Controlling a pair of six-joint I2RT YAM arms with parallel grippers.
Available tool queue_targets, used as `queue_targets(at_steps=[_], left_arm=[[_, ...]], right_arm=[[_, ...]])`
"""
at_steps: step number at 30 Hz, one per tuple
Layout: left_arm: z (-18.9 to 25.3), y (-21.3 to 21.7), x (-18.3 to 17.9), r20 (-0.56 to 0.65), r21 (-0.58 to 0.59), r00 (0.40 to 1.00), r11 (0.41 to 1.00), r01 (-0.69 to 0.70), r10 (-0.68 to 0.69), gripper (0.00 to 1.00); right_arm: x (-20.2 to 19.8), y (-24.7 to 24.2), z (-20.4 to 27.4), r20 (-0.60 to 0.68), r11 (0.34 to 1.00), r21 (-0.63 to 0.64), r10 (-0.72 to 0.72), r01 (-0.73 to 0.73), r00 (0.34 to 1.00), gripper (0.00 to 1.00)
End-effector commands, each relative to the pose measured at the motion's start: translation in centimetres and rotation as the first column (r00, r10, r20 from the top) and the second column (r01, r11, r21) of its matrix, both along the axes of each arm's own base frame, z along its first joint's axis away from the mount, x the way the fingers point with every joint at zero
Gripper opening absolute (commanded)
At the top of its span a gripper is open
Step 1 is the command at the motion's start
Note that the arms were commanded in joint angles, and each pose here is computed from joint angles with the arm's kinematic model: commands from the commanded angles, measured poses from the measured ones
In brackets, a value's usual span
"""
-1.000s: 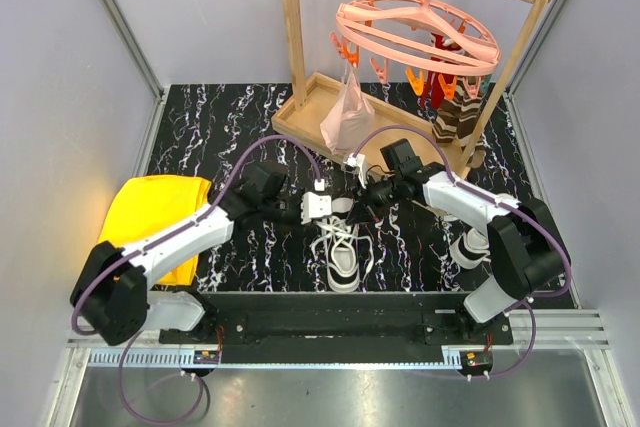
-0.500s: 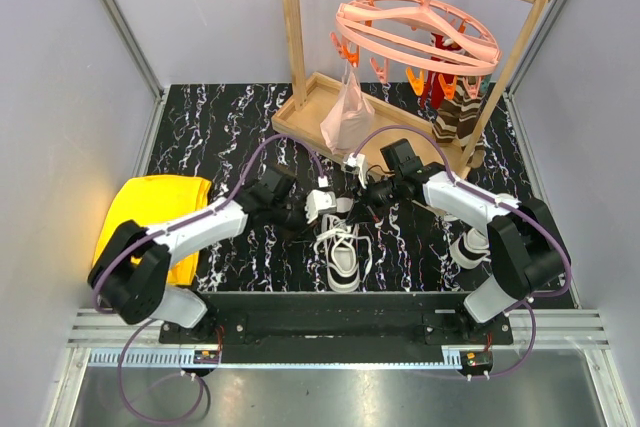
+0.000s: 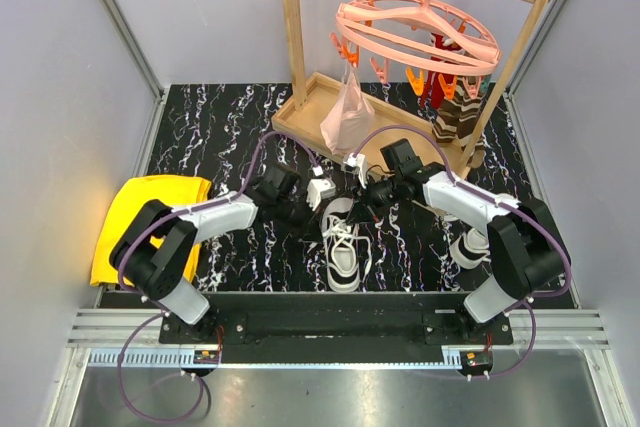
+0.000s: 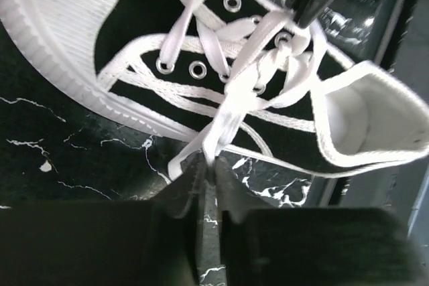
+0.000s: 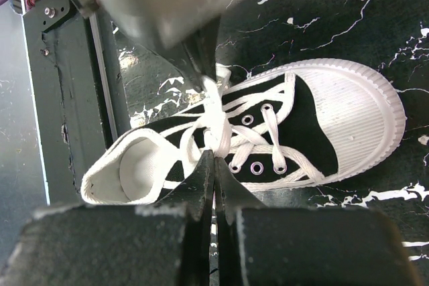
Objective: Tie the shoes
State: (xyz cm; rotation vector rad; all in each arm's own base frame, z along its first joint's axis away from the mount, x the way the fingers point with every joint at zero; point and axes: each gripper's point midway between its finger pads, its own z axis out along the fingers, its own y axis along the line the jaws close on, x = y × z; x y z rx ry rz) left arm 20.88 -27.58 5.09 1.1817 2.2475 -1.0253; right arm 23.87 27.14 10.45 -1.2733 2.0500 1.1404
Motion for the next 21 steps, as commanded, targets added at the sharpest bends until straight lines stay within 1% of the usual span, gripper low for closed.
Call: queue_targets(at_steps=[1,3,4,6,8,10,13,17,21], left_arm=[[4.4,-0.9,1.2,0.017,-0.178,1.0,0.984,-0.017,0.02,0.29],[6.2,-0.1,1.9,0.056,-0.226,0.998,0.974,-0.018,0.031,0.36],[7.8,0.1,1.6,0.085,-0.255,0.996,0.967,0.011,0.011,0.4],[9.7,0.4,1.8,0.168,-0.275,0.986,0.959,0.065,-0.018,0.43],[11.1,0.5,1.3,0.233,-0.287,0.971,0.949,0.129,-0.061,0.44],[11.7,0.3,2.0,0.275,-0.288,0.96,0.948,0.134,-0.052,0.45],[11.4,-0.3,3.7,0.296,-0.274,0.955,0.955,0.113,-0.028,0.45],[9.6,-1.8,5.9,0.258,-0.266,0.966,0.959,0.101,-0.03,0.44],[8.5,-2.9,6.8,0.238,-0.269,0.97,0.956,0.114,-0.049,0.43]], right_arm=[[0.6,0.3,1.7,0.059,0.999,0.044,-0.005,0.002,0.998,0.0],[0.5,0.3,1.9,0.066,0.999,0.049,-0.002,-0.002,0.998,0.0],[0.5,0.3,1.9,0.064,0.999,0.049,-0.001,-0.002,0.998,0.0],[0.4,0.2,1.9,0.064,0.999,0.049,-0.001,-0.002,0.998,0.0],[0.4,0.3,2.0,0.066,0.999,0.053,0.001,-0.004,0.998,0.0],[0.5,0.3,2.0,0.07,0.999,0.052,0.002,-0.005,0.998,0.0],[0.5,0.4,2.1,0.065,0.998,0.058,0.002,-0.006,0.998,0.0],[0.6,0.5,2.2,0.069,0.998,0.063,0.001,-0.006,0.998,0.0],[0.7,0.5,2.3,0.075,0.998,0.066,0.003,-0.008,0.997,0.0]])
